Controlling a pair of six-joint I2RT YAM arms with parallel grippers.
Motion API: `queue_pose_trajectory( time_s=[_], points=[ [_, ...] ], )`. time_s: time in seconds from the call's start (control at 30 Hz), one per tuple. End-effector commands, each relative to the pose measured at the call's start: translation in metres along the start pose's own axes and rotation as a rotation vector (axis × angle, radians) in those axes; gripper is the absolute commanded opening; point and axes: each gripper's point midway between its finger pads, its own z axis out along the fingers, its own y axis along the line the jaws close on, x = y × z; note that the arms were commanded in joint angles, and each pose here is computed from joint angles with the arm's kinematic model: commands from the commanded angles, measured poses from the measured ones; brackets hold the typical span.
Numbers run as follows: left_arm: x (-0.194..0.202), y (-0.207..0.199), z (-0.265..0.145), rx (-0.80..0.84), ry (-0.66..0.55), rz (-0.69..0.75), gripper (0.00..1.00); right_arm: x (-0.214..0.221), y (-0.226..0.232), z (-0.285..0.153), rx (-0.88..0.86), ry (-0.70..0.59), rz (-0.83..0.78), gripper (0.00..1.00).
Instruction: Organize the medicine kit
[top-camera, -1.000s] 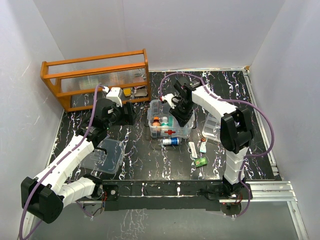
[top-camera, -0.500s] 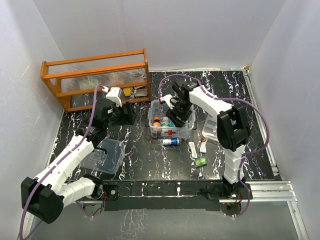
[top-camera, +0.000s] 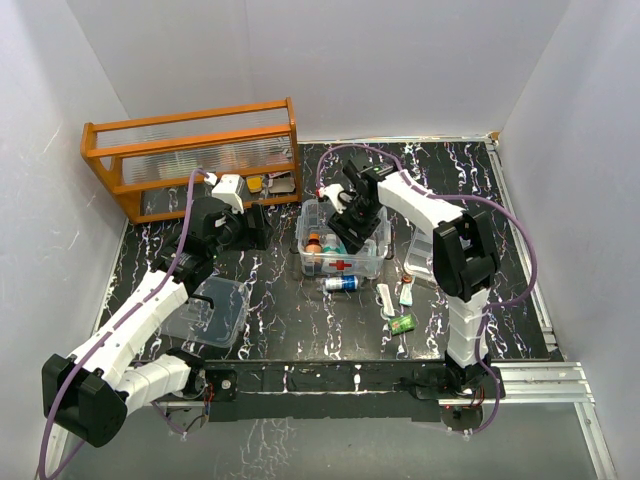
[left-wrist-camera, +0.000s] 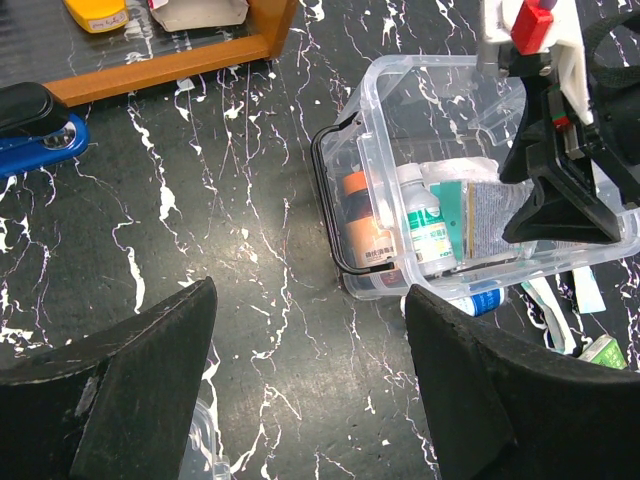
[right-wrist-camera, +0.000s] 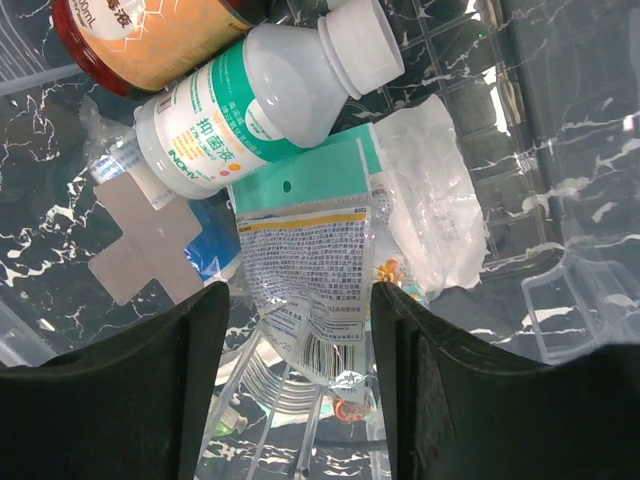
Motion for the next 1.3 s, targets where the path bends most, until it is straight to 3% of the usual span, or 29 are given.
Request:
queue_pose_trajectory(
  time_s=[0.0,0.1,0.37,0.67,0.87,1.03,1.27],
  points=[
    [-0.002,0.002,-0.003,0.001,-0.016,0.007,0.75,-0.011,0.001,0.003,-0.03,-0.029,-0.001,0.53],
    [-0.001,0.002,-0.003,0.0,-0.014,0.006,0.75,-0.008,0.001,0.004,-0.032,-0.014,-0.003,0.41],
    [-0.002,0.001,-0.003,0.009,-0.015,0.006,0.75,-0.033,-0.015,-0.027,0.108,-0.111,-0.011,0.6],
    [-0.002,0.001,-0.004,0.008,-0.014,0.002,0.75,-0.081,-0.01,-0.087,0.173,-0.357,0.01,0.61],
    [-0.003,-0.009,-0.009,0.053,-0.007,-0.032,0.76,-0.093,-0.001,-0.133,0.265,-0.595,0.186,0.62],
    [0.004,-0.014,-0.013,0.076,0.007,-0.085,0.78,-0.084,0.027,-0.159,0.229,-0.835,0.299,0.67],
    [0.018,-0.021,-0.017,0.114,0.029,-0.177,0.79,-0.046,0.068,-0.167,0.081,-0.972,0.56,0.72]
  ],
)
